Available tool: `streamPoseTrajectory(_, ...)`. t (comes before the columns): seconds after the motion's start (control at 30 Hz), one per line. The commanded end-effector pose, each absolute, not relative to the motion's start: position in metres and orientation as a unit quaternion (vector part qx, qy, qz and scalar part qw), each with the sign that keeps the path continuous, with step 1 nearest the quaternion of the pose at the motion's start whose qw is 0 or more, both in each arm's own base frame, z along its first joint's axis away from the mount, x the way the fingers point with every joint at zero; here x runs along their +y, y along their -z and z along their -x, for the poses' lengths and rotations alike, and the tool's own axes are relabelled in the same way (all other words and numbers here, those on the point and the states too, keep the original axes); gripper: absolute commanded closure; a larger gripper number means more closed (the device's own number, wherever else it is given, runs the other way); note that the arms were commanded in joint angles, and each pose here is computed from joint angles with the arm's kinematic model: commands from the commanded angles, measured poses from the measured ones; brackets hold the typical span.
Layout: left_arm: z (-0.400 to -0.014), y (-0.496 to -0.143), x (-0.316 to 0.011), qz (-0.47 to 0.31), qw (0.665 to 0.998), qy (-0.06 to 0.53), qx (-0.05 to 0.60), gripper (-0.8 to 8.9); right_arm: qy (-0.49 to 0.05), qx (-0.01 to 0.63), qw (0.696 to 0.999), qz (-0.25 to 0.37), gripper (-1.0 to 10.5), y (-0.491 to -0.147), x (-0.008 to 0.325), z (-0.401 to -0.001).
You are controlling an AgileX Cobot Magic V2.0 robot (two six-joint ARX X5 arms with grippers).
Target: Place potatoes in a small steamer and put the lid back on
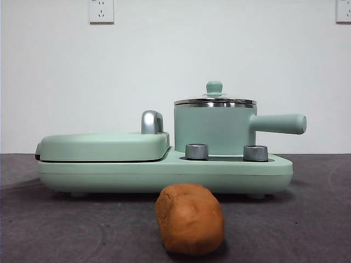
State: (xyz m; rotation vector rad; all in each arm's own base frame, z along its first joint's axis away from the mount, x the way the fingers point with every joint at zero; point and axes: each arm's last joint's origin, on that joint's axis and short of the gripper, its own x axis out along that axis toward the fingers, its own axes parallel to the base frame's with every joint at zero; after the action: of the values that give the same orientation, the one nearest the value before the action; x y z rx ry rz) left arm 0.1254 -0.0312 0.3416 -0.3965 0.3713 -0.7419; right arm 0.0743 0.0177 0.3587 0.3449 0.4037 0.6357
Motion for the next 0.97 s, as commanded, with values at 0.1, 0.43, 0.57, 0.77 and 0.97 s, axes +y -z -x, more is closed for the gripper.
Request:
streamPoseTrajectory(0.1,-0.134,-0.355,-0.036,0.178,0.891,0.379,0.173,7.75,-0.323,0.191,0.917,-0.139,9.3,-0.364,0.018,-0.080)
streamPoseTrajectory(0.43,-0.139,-0.353,-0.041,0.178,0.884,0.390,0.187,3.80,-0.320,0.193,0.917,-0.139,7.9,-0.363,0.018,-0.080)
streamPoseTrajectory(0.57,-0.141,-0.354,-0.043,0.177,0.882,0.396,0.186,3.75,-0.318,0.191,0.918,-0.139,5.0,-0.363,0.018,-0.080)
streamPoseTrajectory(0.77,-0.156,-0.355,-0.053,0.181,0.868,0.408,0.220,3.74,-0.318,0.192,0.918,-0.139,4.8,-0.363,0.018,-0.080)
streamPoseTrajectory(0.97,-0.185,-0.360,-0.074,0.172,0.844,0.427,0.275,3.75,-0.318,0.192,0.918,-0.140,4.8,-0.363,0.018,-0.080)
